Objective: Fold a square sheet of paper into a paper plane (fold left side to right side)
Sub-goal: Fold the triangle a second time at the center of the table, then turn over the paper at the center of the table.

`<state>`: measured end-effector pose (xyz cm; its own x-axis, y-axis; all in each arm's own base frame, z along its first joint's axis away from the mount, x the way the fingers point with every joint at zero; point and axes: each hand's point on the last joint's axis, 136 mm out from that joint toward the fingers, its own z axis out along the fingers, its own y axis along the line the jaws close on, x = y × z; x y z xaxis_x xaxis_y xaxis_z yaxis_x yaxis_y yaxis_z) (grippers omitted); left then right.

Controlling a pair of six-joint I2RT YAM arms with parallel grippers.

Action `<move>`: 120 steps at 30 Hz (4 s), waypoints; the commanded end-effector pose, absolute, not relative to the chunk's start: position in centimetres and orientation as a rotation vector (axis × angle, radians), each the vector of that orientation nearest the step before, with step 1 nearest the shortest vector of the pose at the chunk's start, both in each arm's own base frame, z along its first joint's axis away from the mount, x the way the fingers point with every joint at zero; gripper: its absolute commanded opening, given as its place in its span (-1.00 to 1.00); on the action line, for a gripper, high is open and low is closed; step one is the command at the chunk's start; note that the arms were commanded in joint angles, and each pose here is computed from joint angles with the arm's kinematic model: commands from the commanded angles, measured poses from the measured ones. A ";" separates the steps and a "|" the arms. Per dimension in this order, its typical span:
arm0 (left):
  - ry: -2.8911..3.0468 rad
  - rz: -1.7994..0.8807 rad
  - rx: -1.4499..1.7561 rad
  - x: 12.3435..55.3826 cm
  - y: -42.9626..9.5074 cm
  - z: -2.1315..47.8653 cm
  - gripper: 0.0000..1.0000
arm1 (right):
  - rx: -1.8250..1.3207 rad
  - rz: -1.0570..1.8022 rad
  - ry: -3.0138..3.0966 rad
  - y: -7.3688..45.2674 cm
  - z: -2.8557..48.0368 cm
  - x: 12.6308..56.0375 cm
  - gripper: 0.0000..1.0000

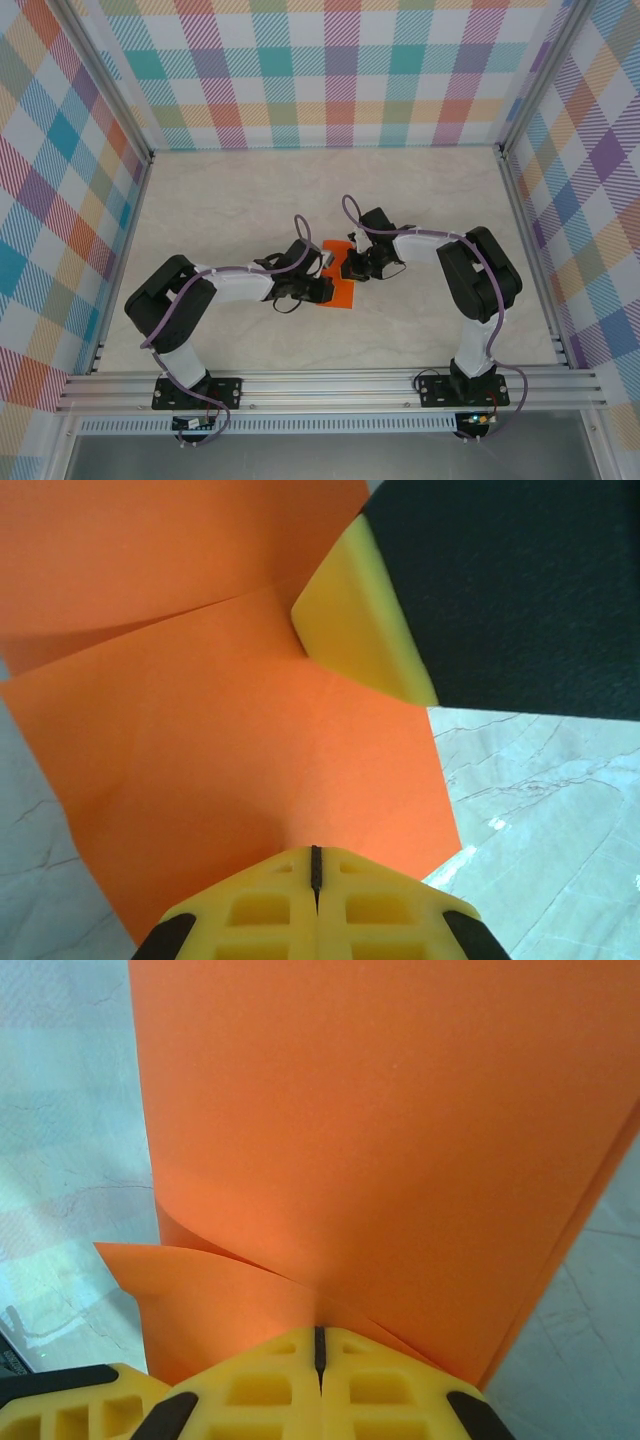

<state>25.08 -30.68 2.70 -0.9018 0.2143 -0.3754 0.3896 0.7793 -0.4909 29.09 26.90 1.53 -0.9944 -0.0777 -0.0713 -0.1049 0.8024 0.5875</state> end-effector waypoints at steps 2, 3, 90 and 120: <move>2.720 -0.800 0.436 24.5 -29.1 1.3 -1.00 | -0.141 0.821 3.027 25.2 -0.4 28.3 -0.90; 2.725 -0.795 0.431 24.4 -28.9 1.1 -1.00 | -0.142 0.815 3.028 25.2 -0.4 28.3 -0.90; 2.522 -0.886 0.092 30.6 -25.3 6.6 -0.13 | -0.102 1.316 2.732 30.5 6.7 29.3 -0.60; 1.637 -1.682 0.389 22.4 -27.5 37.1 0.76 | -0.811 1.689 1.699 28.3 39.5 21.9 -0.85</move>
<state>24.24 -26.76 33.56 -0.7186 -0.3042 -0.6253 0.5934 0.2006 -0.7795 23.06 27.90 38.07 -0.6545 0.0131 -0.7559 -0.7544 0.0537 0.6542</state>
